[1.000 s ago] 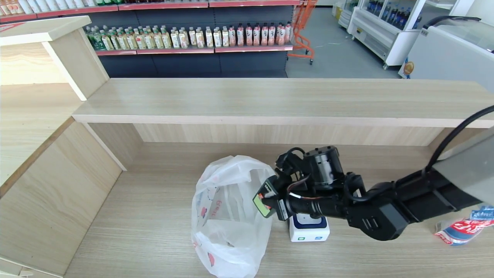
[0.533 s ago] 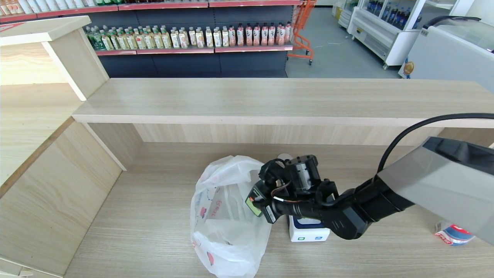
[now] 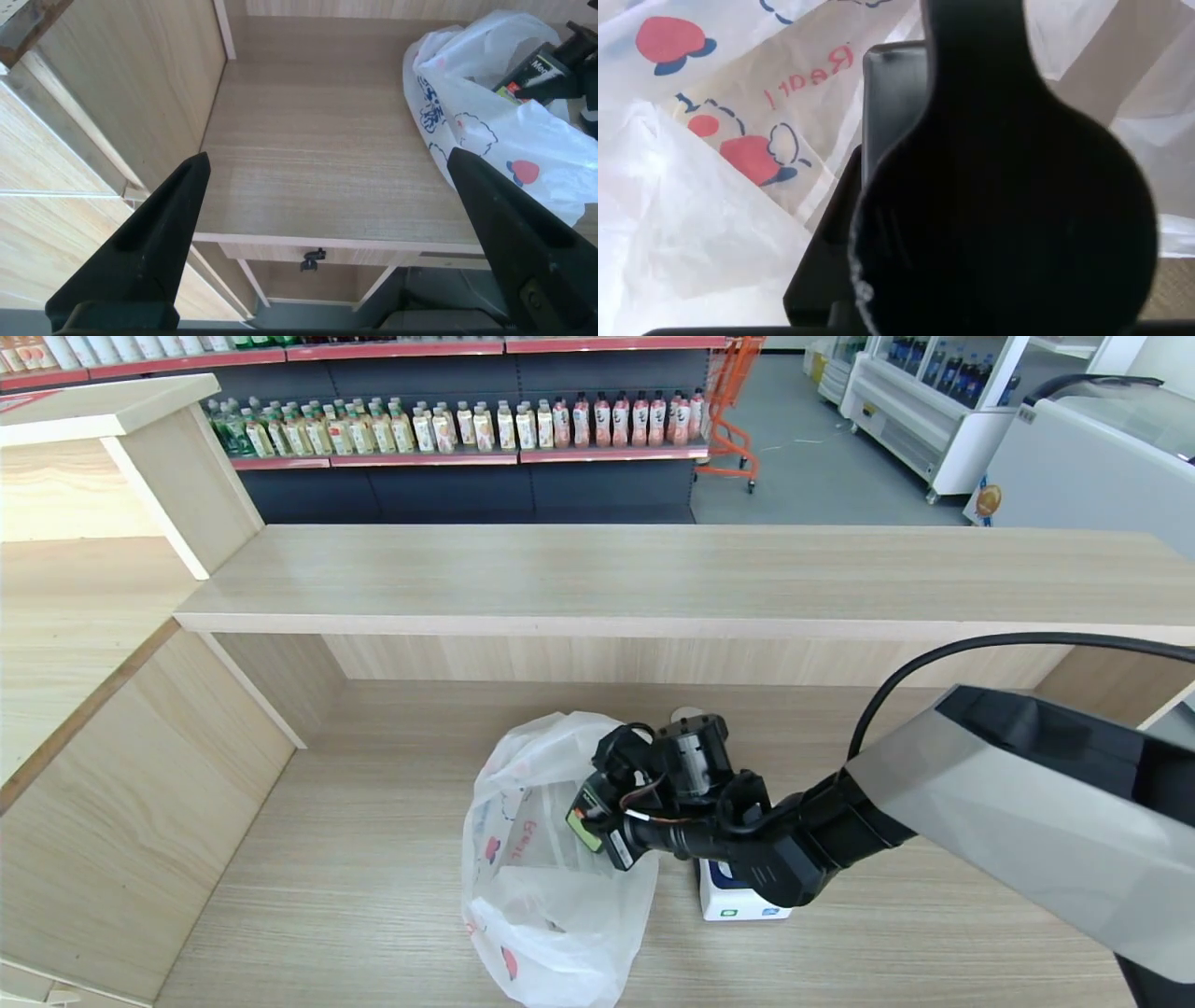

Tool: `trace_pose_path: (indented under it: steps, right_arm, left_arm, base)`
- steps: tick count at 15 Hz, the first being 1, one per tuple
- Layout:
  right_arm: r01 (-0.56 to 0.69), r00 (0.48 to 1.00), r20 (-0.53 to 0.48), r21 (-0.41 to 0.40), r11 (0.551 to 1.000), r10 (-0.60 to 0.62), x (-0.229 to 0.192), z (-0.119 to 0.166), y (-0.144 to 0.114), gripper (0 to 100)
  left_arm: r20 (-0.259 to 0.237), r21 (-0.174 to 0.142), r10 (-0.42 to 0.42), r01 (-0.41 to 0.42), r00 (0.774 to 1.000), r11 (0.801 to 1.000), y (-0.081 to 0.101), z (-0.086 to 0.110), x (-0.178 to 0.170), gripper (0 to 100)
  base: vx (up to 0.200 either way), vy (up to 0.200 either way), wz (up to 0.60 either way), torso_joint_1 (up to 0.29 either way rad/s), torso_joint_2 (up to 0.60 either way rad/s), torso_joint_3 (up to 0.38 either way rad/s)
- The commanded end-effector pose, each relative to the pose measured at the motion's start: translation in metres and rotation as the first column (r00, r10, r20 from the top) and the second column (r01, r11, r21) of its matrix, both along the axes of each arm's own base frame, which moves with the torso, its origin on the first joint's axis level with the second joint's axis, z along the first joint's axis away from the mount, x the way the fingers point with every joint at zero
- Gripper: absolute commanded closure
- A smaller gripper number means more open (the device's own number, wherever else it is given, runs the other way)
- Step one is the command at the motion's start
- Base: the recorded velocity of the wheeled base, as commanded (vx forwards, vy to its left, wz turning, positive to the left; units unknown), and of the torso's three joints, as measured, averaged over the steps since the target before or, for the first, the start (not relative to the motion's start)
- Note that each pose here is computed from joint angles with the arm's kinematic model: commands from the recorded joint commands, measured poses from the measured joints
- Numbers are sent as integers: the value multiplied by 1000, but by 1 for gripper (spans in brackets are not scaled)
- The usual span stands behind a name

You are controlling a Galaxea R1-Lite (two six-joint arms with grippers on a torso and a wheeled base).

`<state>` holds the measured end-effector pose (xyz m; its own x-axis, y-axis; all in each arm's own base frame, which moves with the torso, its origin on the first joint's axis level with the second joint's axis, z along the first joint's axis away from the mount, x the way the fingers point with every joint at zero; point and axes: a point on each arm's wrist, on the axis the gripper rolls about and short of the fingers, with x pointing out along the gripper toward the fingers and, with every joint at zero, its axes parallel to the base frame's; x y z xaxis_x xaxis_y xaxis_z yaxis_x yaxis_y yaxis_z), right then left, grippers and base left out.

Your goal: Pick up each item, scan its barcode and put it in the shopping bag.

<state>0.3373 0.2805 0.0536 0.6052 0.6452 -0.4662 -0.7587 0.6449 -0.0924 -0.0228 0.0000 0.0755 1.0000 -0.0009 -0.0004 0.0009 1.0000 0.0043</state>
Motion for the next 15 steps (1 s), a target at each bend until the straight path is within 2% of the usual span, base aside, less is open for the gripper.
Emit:
trace_pose_path:
  steps: [1,2,4,6,7,10,12,14,15]
  right_arm:
    - [-8,1000,-8,-15,1000,8,1,-10,3,100]
    - [-7,1000,-5,-7,1000,7,2,-7,4,0]
    - [23,999,-27,59,998,-22,3,5,5,0]
    - [99,991,-106,181,978,-81,2,28,0,0]
    - [148,982,-149,213,966,-118,5,35,-8,0]
    - [353,902,-358,287,890,-242,-1,65,-60,0]
    - [403,869,-440,362,841,-226,-14,88,-92,0]
    - [419,858,-473,415,808,-203,-42,113,-127,0]
    - [432,859,-473,462,774,-196,-71,140,-143,0]
  left_arm:
    - [0,0,1,-1,1000,1000,0,0,0,0]
    - [0,0,-1,1,1000,1000,0,0,0,0]
    - [0,0,1,-1,1000,1000,0,0,0,0]
    - [0,0,-1,1,1000,1000,0,0,0,0]
    - [0,0,-1,1,1000,1000,0,0,0,0]
    - [0,0,-1,1,1000,1000,0,0,0,0]
    - [0,0,-1,1,1000,1000,0,0,0,0]
    - [0,0,-1,1,1000,1000,0,0,0,0]
    - [0,0,-1,1,1000,1000,0,0,0,0]
  base:
    - [0,0,0,0,0,0]
    - [0,0,0,0,0,0]
    - [0,0,0,0,0,0]
    - [0,0,0,0,0,0]
    - [0,0,0,0,0,0]
    - [0,0,0,0,0,0]
    - [0,0,0,0,0,0]
    - [0,0,0,0,0,0]
    - [0,0,0,0,0,0]
